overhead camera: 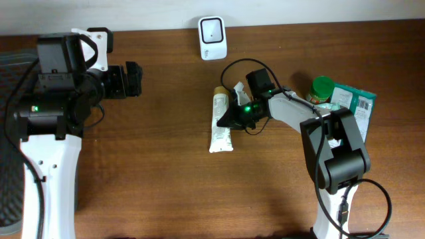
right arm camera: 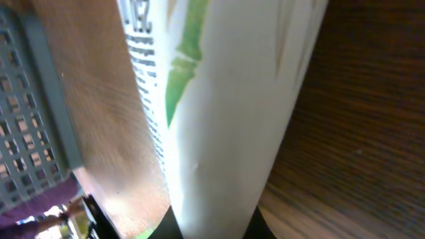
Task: Scan the item barcode
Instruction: 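Lift the white tube and raise it toward the scanner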
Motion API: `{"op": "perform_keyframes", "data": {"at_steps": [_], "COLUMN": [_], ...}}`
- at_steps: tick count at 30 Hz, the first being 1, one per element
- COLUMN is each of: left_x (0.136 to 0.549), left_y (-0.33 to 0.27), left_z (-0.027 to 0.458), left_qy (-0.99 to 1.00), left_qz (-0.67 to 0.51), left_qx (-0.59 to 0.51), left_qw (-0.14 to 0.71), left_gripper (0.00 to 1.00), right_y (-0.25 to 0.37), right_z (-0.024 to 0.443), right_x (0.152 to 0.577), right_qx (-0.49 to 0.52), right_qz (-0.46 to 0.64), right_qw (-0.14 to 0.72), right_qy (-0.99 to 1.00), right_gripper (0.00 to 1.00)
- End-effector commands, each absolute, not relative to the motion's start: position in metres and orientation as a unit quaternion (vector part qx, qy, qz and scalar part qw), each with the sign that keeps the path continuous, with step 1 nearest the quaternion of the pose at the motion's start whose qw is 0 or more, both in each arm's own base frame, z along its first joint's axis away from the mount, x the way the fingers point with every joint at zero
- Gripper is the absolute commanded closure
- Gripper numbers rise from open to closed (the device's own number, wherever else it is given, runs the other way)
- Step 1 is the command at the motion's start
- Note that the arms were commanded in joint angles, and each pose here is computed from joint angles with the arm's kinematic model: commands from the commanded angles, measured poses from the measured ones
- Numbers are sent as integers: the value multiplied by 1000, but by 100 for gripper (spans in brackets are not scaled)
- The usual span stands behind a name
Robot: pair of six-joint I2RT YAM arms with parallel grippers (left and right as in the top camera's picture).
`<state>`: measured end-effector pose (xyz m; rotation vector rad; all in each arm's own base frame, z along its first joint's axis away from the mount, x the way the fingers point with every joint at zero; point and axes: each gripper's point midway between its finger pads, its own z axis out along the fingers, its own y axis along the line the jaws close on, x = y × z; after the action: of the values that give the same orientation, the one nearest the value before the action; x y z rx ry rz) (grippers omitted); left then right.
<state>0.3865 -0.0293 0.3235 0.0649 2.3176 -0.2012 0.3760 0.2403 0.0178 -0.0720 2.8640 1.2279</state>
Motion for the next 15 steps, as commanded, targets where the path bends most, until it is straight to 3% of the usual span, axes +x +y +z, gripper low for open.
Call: {"op": "perform_keyframes", "data": {"at_steps": [1,4,15], "left_x": [386,386,386], "left_y": [-26,-26,-26], "left_z": [333,333,333], "left_qy": [910,910,910], "left_qz": [-74,-74,-74], "left_qx": [28,28,28], "left_qw": [408,408,408], "left_gripper": [1,1,1], "right_y": [252,262,246], "right_z": [52,112,290], "right_x": [375,374,329], "right_qx": [-118,-182,-262], "right_qz": [427,480,550], "right_qw": [59,110,245], "right_qy": [895,851,754], "right_gripper": [96,96,96]}}
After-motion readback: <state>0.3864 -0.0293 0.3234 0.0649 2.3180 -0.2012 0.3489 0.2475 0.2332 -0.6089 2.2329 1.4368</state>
